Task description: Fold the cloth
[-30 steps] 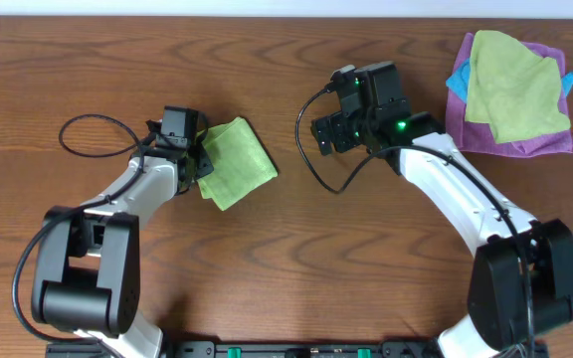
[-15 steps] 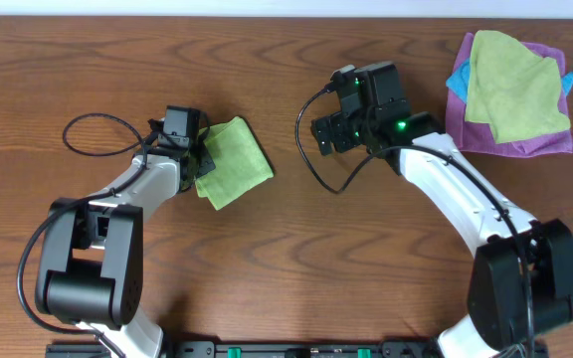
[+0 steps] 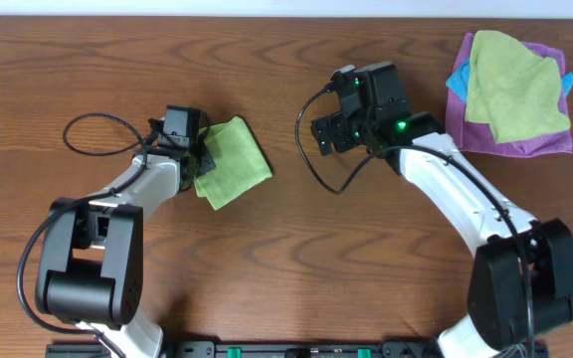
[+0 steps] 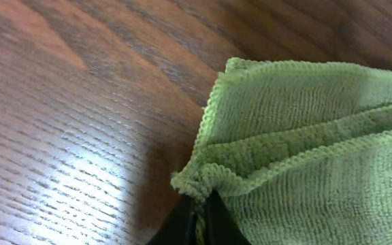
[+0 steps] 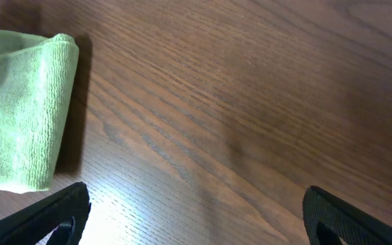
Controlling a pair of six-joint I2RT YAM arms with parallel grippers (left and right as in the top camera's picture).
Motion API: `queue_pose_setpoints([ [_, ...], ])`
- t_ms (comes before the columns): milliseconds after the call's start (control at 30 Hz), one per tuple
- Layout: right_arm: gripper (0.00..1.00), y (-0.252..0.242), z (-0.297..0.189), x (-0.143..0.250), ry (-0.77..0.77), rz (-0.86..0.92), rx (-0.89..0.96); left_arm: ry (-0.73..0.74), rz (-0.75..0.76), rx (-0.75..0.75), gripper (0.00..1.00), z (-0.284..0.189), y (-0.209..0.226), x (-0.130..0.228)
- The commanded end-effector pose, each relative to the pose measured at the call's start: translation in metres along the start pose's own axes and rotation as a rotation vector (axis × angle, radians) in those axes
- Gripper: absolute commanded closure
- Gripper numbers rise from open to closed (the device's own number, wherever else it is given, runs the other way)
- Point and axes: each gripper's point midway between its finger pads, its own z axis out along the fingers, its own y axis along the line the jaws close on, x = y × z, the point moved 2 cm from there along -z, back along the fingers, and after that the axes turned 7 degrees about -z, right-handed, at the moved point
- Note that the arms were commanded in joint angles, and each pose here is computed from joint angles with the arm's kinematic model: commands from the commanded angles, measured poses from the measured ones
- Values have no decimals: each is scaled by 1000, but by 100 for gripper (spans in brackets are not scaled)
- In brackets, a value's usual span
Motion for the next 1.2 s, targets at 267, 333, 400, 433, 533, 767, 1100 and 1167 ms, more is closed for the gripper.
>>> queue_pose_setpoints([
  [267, 1, -4, -6, -9, -24, -11, 14, 31, 19, -32, 94, -2, 0, -3],
  [333, 1, -4, -6, -9, -24, -11, 14, 35, 51, -52, 94, -7, 0, -6],
  [400, 1, -4, -6, -9, -24, -12, 14, 27, 68, -84, 94, -12, 2, -12],
  [433, 1, -4, -6, -9, -24, -12, 14, 23, 68, -90, 94, -13, 2, -14],
  [533, 1, -4, -5, -9, -25, -12, 14, 19, 75, -79, 92, -15, -2, -17],
  [767, 1, -4, -6, -9, -27, -12, 14, 19, 89, -75, 84, -15, -3, -18],
  [1100, 1, -4, -6, -10, -32, -13, 15, -4, 100, -70, 90, -17, -6, -25],
  [1167, 1, -4, -6, -10, -32, -13, 15, -7, 100, -70, 90, -17, -6, -25],
])
